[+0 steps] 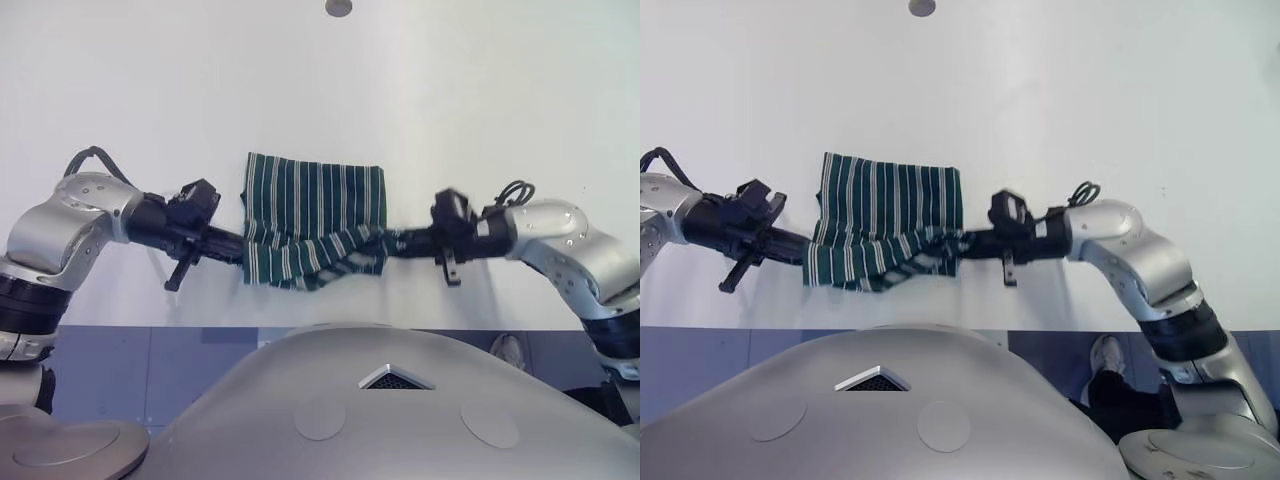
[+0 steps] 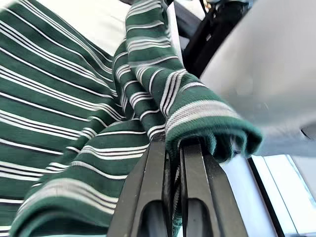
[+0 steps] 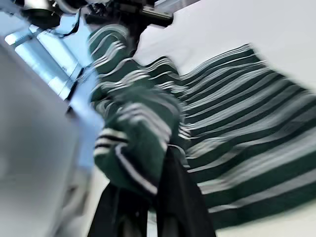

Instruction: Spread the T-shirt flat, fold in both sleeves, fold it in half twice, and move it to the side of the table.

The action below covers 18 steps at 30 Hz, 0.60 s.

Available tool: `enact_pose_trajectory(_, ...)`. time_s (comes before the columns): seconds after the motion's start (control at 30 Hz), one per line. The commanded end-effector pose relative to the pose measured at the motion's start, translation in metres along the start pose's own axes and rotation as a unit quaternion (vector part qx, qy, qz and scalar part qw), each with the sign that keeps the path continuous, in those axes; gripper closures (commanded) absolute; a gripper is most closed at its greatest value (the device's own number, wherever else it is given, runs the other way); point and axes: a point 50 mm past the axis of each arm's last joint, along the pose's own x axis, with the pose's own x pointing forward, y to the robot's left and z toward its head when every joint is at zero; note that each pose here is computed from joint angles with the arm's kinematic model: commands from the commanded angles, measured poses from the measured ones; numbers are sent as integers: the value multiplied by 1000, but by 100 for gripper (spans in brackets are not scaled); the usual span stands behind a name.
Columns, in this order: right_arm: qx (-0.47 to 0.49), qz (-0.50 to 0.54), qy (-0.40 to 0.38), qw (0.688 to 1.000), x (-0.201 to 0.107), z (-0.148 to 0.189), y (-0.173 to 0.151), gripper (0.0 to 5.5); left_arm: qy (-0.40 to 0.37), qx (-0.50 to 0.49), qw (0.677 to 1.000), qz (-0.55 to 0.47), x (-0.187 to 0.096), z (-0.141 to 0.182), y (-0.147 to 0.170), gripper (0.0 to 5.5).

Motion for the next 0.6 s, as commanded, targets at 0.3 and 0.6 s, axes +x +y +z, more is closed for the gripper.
enact_pose_trajectory(0.3,5,-122,-49,991,-13,8,-34,550,-77,4,987,140,-23,31,36,550)
enact_pose_trajectory(0.6,68,-163,-61,982,-4,-11,-71,550,-51,-29,981,186,-10,12,49,550)
